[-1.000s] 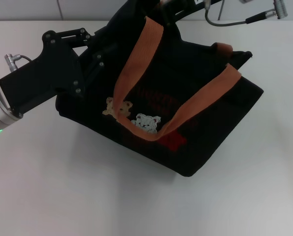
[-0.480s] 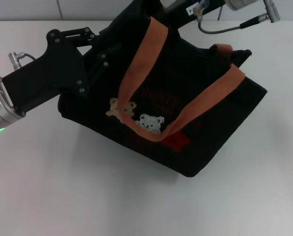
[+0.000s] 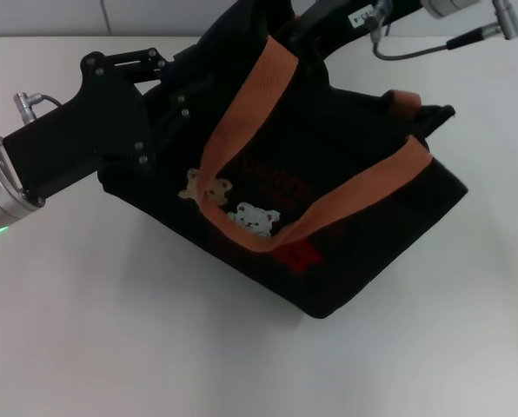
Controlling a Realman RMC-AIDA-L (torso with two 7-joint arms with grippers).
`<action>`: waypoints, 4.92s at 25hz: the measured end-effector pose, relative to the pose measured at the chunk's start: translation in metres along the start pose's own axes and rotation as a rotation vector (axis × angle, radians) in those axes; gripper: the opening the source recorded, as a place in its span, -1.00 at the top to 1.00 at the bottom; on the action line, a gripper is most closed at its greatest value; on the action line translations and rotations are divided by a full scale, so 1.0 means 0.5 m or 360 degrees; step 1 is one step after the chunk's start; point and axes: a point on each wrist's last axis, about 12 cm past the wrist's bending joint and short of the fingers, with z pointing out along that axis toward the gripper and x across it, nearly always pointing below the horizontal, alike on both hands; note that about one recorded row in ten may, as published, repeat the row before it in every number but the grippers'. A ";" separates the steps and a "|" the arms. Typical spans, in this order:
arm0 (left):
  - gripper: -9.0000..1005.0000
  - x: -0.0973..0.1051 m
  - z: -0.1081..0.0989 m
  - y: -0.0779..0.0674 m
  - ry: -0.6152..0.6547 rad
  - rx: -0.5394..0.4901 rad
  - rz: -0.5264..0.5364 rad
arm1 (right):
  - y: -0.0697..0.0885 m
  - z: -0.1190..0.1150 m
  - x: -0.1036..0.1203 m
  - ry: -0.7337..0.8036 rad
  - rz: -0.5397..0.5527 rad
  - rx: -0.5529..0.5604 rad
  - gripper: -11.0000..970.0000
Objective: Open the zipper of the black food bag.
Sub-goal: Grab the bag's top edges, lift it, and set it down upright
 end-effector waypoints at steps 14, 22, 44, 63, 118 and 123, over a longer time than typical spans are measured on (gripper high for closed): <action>0.62 -0.002 0.002 0.004 -0.0004 -0.0003 0.0027 | -0.023 -0.097 0.070 -0.0137 0.0118 -0.0006 0.98; 0.62 -0.004 0.002 0.002 -0.0019 0.0004 0.0046 | -0.031 -0.116 0.090 -0.0114 0.0072 0.0010 0.96; 0.62 -0.009 0.021 0.013 -0.0044 0.0049 0.0075 | -0.044 -0.045 0.005 -0.0031 0.0031 -0.0091 0.40; 0.62 -0.012 0.032 0.018 -0.0058 0.0067 0.0086 | -0.037 -0.033 0.009 0.0032 -0.0002 -0.0129 0.14; 0.62 -0.014 0.035 0.022 -0.0075 0.0056 0.0117 | -0.013 -0.118 0.077 0.0050 -0.0406 0.0033 0.67; 0.62 -0.015 0.036 0.022 -0.0081 0.0061 0.0117 | -0.013 -0.104 0.075 0.0059 -0.0436 0.0023 0.45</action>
